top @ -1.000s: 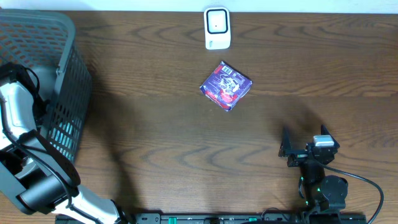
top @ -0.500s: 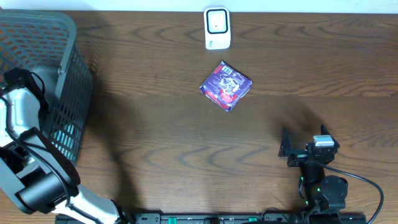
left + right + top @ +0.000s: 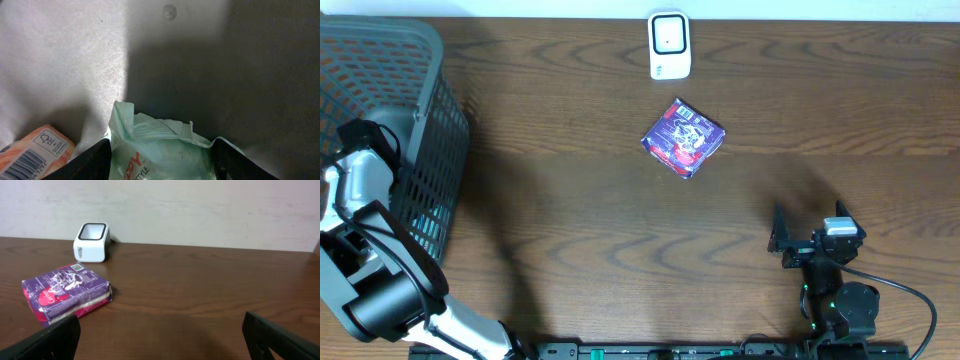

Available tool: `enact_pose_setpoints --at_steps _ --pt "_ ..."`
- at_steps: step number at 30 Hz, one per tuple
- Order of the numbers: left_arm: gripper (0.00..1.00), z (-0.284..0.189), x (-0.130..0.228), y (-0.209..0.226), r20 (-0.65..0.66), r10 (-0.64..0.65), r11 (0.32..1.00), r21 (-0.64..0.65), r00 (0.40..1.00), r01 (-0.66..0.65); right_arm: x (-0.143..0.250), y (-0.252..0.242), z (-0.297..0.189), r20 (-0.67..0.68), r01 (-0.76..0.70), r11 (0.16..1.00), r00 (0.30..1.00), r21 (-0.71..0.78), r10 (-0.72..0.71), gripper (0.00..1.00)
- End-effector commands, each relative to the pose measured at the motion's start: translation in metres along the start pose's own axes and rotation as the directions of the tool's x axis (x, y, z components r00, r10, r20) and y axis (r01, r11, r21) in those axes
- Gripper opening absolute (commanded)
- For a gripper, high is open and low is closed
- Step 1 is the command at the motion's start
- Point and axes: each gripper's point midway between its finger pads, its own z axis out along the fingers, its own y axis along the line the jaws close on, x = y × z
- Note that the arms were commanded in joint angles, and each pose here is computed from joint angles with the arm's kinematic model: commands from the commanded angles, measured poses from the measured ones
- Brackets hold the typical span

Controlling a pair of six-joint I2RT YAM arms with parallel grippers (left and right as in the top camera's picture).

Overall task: Scan the item barcode
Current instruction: 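Reach the left gripper into the basket and grasp the mint-green packet, then move the green packet past the scanner and release it on the table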

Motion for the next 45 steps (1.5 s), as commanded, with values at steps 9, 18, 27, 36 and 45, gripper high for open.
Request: enact_pose_setpoints --at_steps 9,18,27,36,45 --pt "0.07 -0.011 -0.016 0.005 0.033 -0.004 0.999 -0.040 0.999 0.005 0.001 -0.001 0.000 -0.003 0.010 1.000 1.000 0.001 -0.010 0.99" --pt "0.07 -0.212 -0.100 0.014 0.519 -0.260 0.964 0.189 0.814 0.187 0.001 -0.001 0.000 -0.003 0.010 1.000 1.000 0.001 -0.010 0.99" --pt "0.07 -0.433 -0.036 -0.072 0.730 -0.348 0.652 0.639 0.588 -0.408 0.001 -0.001 0.000 -0.003 0.010 1.000 1.000 0.001 -0.010 0.99" --pt "0.07 -0.466 0.105 -0.239 0.819 -0.008 0.265 0.555 0.573 -0.789 0.001 -0.001 0.000 -0.003 0.010 1.000 1.000 0.001 -0.010 0.99" --pt "0.08 -0.319 0.144 -0.330 0.669 0.376 0.515 0.424 0.641 -0.745 0.001 -0.001 0.000 -0.003 0.010 1.000 1.000 0.001 -0.010 0.99"
